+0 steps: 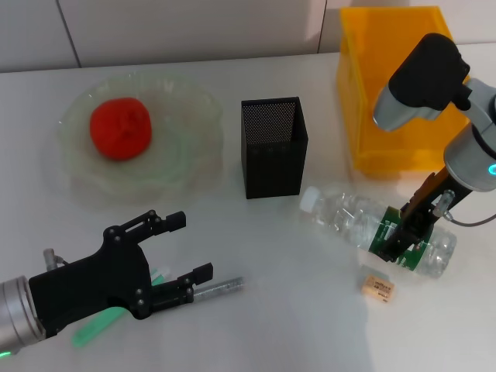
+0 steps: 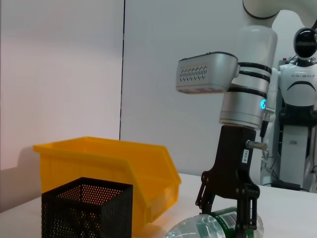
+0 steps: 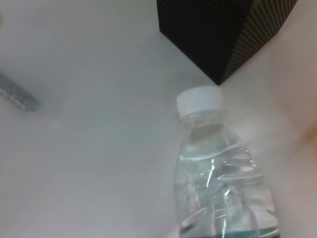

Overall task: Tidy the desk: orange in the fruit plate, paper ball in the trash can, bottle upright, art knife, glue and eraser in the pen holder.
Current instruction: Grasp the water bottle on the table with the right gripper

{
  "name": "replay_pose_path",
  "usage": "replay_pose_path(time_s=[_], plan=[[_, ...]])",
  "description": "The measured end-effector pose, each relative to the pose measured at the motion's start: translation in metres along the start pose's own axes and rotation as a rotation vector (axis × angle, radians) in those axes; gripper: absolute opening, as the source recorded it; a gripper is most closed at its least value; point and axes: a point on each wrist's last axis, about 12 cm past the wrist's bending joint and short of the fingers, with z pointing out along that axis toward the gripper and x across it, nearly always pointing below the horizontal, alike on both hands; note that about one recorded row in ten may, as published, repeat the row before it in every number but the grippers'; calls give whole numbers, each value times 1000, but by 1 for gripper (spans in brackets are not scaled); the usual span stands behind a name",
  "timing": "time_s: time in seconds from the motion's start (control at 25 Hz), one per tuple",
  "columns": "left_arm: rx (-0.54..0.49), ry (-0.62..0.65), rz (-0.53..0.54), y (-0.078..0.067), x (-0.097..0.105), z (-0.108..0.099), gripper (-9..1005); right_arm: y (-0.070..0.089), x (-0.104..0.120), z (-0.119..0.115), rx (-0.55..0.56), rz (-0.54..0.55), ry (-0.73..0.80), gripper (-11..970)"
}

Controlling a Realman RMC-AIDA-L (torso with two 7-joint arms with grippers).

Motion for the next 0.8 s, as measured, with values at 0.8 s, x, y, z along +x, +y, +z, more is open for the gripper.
replay_pose_path(time_s=[0.8], plan=[[-4,1,0,-1,2,0,814,5,2,20,14,-25,23,828]])
